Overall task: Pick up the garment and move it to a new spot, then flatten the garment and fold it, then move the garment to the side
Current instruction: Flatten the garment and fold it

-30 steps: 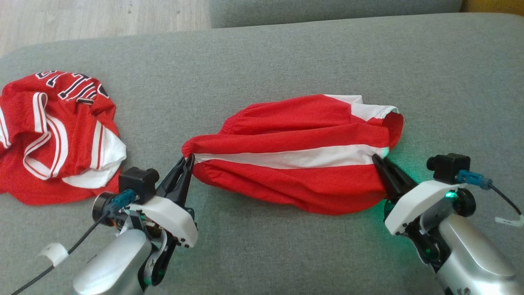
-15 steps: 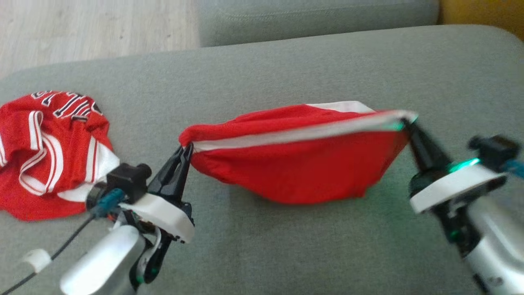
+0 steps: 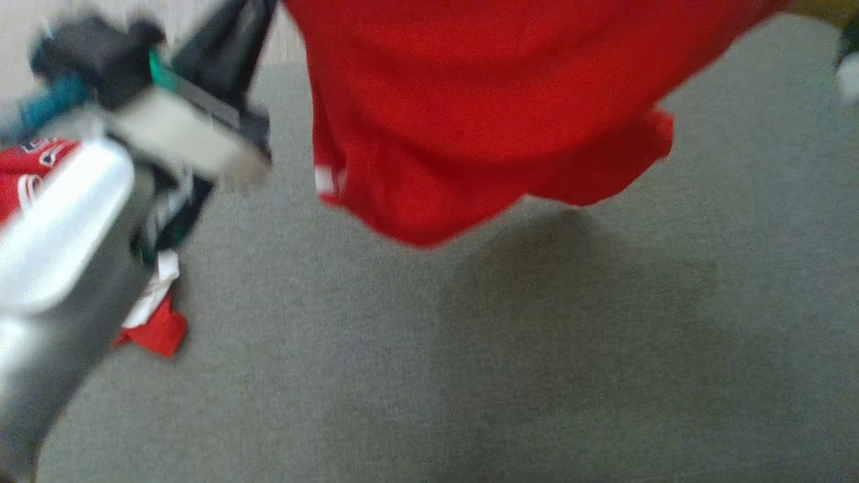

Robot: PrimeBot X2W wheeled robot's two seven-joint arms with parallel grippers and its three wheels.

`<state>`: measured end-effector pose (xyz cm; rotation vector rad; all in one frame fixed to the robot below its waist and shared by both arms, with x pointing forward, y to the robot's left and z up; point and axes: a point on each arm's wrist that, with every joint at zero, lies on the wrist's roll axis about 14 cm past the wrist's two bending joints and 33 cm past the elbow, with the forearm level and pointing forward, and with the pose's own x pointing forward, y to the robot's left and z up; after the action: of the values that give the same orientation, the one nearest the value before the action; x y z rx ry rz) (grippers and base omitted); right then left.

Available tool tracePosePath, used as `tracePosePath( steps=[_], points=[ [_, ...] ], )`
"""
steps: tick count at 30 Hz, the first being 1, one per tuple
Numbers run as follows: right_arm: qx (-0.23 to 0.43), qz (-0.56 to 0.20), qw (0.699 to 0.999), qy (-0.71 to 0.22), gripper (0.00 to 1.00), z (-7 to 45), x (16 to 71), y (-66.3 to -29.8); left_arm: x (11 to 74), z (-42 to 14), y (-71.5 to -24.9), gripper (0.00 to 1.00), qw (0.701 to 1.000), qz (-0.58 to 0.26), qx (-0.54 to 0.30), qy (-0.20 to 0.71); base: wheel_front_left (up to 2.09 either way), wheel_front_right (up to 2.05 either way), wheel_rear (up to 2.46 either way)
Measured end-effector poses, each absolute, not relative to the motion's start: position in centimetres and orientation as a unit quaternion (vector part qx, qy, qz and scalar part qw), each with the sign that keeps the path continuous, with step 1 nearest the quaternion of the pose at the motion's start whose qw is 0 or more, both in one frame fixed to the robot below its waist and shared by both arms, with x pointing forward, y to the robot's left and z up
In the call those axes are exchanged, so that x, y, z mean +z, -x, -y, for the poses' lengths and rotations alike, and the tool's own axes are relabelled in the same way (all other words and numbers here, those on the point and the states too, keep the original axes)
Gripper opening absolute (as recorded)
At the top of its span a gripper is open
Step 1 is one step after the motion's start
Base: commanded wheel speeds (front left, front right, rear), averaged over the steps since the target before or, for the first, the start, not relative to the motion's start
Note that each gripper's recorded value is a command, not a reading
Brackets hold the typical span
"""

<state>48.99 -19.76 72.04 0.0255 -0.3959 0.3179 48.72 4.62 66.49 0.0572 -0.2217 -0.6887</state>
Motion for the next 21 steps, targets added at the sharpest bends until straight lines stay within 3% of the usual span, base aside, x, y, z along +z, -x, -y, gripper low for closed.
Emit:
tracePosePath(
  steps=[11,16,21],
  points=[
    [0.135,0.260,0.956,0.010,0.00,19.3,75.0,-59.8,70.8,-5.1,-60.0,0.00,0.934,0.219,-0.276,-0.050,0.00,0.00,0.00],
    [0.146,0.238,0.960,-0.014,0.00,18.8,71.7,-61.4,67.1,-4.8,-60.9,0.00,0.939,0.189,-0.284,-0.031,0.00,0.00,0.00],
    [0.148,0.187,0.971,-0.036,0.00,19.4,66.6,-60.4,60.1,-4.1,-59.0,0.00,0.946,0.120,-0.300,-0.004,0.00,0.00,0.00]
  ],
)
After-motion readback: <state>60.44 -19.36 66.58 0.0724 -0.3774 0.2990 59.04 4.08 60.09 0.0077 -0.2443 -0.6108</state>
